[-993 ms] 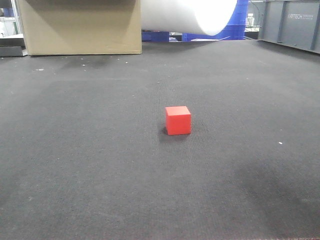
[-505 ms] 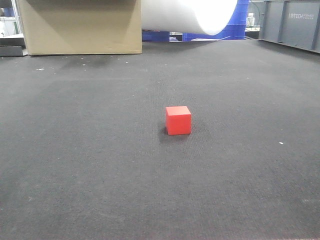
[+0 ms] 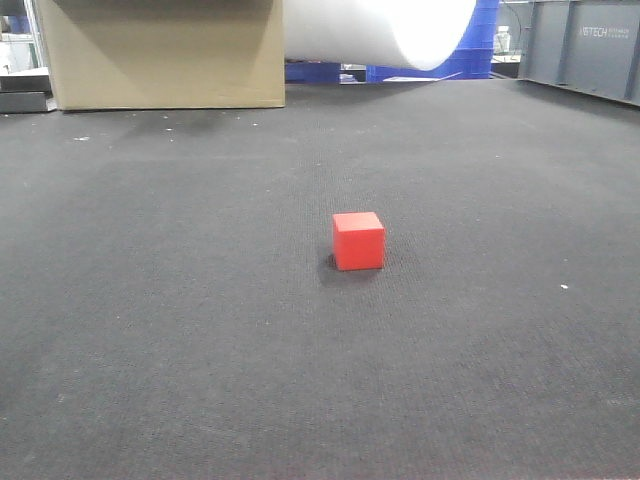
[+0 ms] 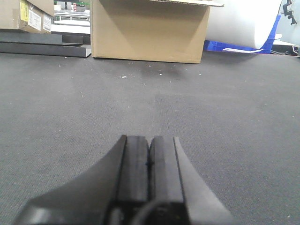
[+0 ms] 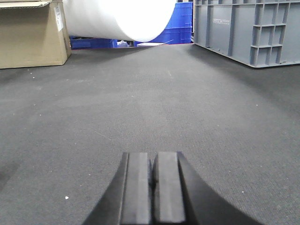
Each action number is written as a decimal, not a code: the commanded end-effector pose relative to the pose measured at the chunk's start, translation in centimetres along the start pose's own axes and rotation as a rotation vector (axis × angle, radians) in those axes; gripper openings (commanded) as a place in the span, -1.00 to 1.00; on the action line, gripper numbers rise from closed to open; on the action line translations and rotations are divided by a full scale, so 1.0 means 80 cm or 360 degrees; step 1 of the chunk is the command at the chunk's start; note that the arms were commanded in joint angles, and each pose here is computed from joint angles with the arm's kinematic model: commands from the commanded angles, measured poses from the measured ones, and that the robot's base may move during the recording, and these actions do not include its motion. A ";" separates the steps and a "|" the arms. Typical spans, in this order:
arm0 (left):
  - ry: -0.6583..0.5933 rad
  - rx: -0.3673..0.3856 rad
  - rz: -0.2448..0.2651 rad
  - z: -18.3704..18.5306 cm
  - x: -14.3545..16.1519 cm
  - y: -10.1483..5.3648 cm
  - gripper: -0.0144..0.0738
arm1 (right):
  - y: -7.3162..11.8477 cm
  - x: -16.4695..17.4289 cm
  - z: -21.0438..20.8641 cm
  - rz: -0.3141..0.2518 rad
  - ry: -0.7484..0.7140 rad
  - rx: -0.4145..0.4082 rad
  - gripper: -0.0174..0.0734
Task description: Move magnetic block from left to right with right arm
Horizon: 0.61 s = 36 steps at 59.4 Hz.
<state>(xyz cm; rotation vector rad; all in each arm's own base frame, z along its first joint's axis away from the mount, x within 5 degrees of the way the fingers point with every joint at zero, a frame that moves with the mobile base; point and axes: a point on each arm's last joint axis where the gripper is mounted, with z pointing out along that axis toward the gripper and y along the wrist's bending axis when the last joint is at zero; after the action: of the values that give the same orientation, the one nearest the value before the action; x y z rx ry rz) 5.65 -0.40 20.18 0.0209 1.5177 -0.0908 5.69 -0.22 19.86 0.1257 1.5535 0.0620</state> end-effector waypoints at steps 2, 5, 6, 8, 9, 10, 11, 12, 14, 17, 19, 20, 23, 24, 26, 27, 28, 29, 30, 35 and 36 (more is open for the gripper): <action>-0.0143 0.0018 -0.0008 -0.001 -0.007 -0.001 -0.94 | 0.000 -0.014 -0.003 -0.0019 -0.0188 -0.0001 -0.46; -0.0143 0.0018 -0.0008 -0.001 -0.007 -0.001 -0.94 | 0.000 -0.014 -0.003 -0.0019 -0.0188 -0.0001 -0.46; -0.0143 0.0018 -0.0008 -0.001 -0.007 -0.001 -0.94 | 0.000 -0.014 -0.003 -0.0019 -0.0188 -0.0001 -0.46; -0.0143 0.0018 -0.0008 -0.001 -0.007 -0.001 -0.94 | 0.000 -0.014 -0.003 -0.0019 -0.0188 -0.0001 -0.46; -0.0143 0.0018 -0.0008 -0.001 -0.007 -0.001 -0.94 | 0.000 -0.014 -0.003 -0.0019 -0.0188 -0.0001 -0.46; -0.0143 0.0018 -0.0008 -0.001 -0.007 -0.001 -0.94 | 0.000 -0.014 -0.003 -0.0019 -0.0188 -0.0001 -0.46; -0.0143 0.0018 -0.0008 -0.001 -0.007 -0.001 -0.94 | 0.000 -0.014 -0.003 -0.0019 -0.0188 -0.0001 -0.46; -0.0143 0.0018 -0.0008 -0.001 -0.007 -0.001 -0.94 | 0.000 -0.014 -0.003 -0.0019 -0.0188 -0.0001 -0.46; -0.0143 0.0018 -0.0008 -0.001 -0.007 -0.001 -0.93 | 0.000 -0.014 -0.003 -0.0019 -0.0188 -0.0001 -0.46; -0.0143 0.0018 -0.0008 -0.001 -0.007 -0.001 -0.94 | 0.000 -0.014 -0.003 -0.0019 -0.0188 -0.0001 -0.46; -0.0143 0.0018 -0.0008 -0.001 -0.007 -0.001 -0.94 | 0.000 -0.014 -0.003 -0.0019 -0.0188 -0.0001 -0.46; -0.0143 0.0018 -0.0008 -0.001 -0.007 -0.001 -0.94 | 0.000 -0.014 -0.003 -0.0019 -0.0188 -0.0001 -0.46; -0.0143 0.0018 -0.0008 -0.001 -0.007 -0.001 -0.94 | 0.000 -0.014 -0.003 -0.0019 -0.0188 -0.0001 -0.46; -0.0143 0.0018 -0.0008 -0.001 -0.007 -0.001 -0.94 | 0.000 -0.014 -0.003 -0.0019 -0.0188 -0.0001 -0.46; -0.0143 0.0018 -0.0008 -0.001 -0.007 -0.001 -0.94 | 0.000 -0.014 -0.003 -0.0019 -0.0188 -0.0001 -0.46; -0.0143 0.0018 -0.0008 -0.001 -0.007 -0.001 -0.94 | 0.000 -0.014 -0.003 -0.0019 -0.0188 -0.0001 -0.46; -0.0143 0.0018 -0.0008 -0.001 -0.007 -0.001 -0.94 | 0.000 -0.014 -0.003 -0.0019 -0.0188 -0.0001 -0.46; -0.0143 0.0018 -0.0008 -0.001 -0.007 -0.001 -0.94 | 0.000 -0.014 -0.003 -0.0019 -0.0188 -0.0001 -0.46; -0.0143 0.0018 -0.0008 -0.001 -0.007 -0.001 -0.94 | 0.000 -0.014 -0.003 -0.0019 -0.0188 -0.0001 -0.46; -0.0143 0.0018 -0.0008 -0.001 -0.007 -0.001 -0.94 | 0.000 -0.014 -0.003 -0.0019 -0.0188 -0.0001 -0.46; -0.0143 0.0018 -0.0008 -0.001 -0.007 -0.001 -0.94 | 0.000 -0.014 -0.003 -0.0019 -0.0188 -0.0001 -0.46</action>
<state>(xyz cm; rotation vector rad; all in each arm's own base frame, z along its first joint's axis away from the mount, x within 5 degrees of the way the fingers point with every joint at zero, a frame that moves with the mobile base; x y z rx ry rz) 5.65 -0.40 20.18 0.0209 1.5177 -0.0908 5.69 -0.22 19.86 0.1257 1.5535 0.0620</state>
